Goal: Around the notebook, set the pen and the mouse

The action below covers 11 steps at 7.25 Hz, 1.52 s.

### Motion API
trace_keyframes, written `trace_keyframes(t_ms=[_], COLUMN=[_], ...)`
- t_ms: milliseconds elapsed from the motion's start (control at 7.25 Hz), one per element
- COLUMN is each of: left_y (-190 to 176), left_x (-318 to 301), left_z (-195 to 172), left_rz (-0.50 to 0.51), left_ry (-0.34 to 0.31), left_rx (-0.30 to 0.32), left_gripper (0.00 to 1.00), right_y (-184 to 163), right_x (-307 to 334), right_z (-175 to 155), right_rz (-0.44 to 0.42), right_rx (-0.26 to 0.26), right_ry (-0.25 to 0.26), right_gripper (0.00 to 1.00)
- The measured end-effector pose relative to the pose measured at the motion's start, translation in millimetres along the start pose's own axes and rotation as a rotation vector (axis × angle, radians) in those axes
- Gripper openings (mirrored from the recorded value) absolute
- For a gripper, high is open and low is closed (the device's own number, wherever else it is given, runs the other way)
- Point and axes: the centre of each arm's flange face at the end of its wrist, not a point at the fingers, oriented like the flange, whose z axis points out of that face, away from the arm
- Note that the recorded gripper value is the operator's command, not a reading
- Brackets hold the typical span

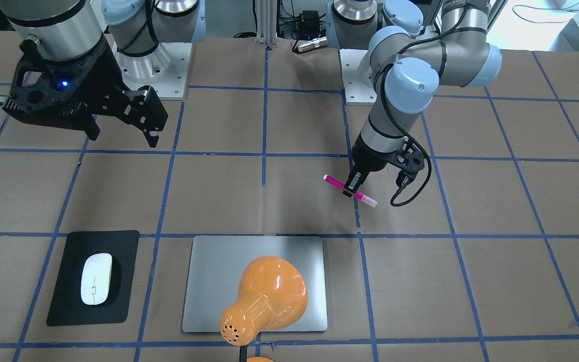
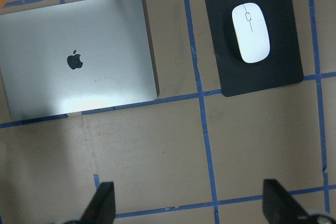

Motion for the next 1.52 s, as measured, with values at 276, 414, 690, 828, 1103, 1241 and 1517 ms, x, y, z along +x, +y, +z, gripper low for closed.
trace_keyframes(t_ms=[276, 414, 690, 828, 1103, 1241, 1517], left_y=[40, 61, 91, 100, 114, 125, 142], left_x=[7, 10, 16, 23, 44, 60, 82], left_z=[11, 19, 39, 49, 61, 63, 74], left_rz=[-0.136, -0.201, -0.310, -0.340, -0.376, -0.394, -0.390], left_ry=[-0.017, -0.032, -0.052, -0.035, -0.012, -0.001, 0.000], left_rx=[-0.013, -0.018, -0.020, -0.019, -0.020, -0.022, -0.001], left_gripper=[0.00, 0.00, 0.00, 0.00, 0.00, 0.00, 0.00], right_y=[0, 0, -1, -2, -4, -4, -4], right_x=[1, 1, 7, 8, 9, 9, 8], right_z=[3, 3, 3, 4, 7, 7, 6], right_rz=[-0.002, -0.003, 0.001, 0.002, 0.002, 0.001, 0.000], right_rx=[0.016, 0.019, 0.016, 0.014, 0.012, 0.013, 0.014], right_ry=[-0.001, 0.003, 0.010, 0.011, 0.012, 0.012, 0.010], right_gripper=[1.00, 1.00, 1.00, 1.00, 1.00, 1.00, 1.00])
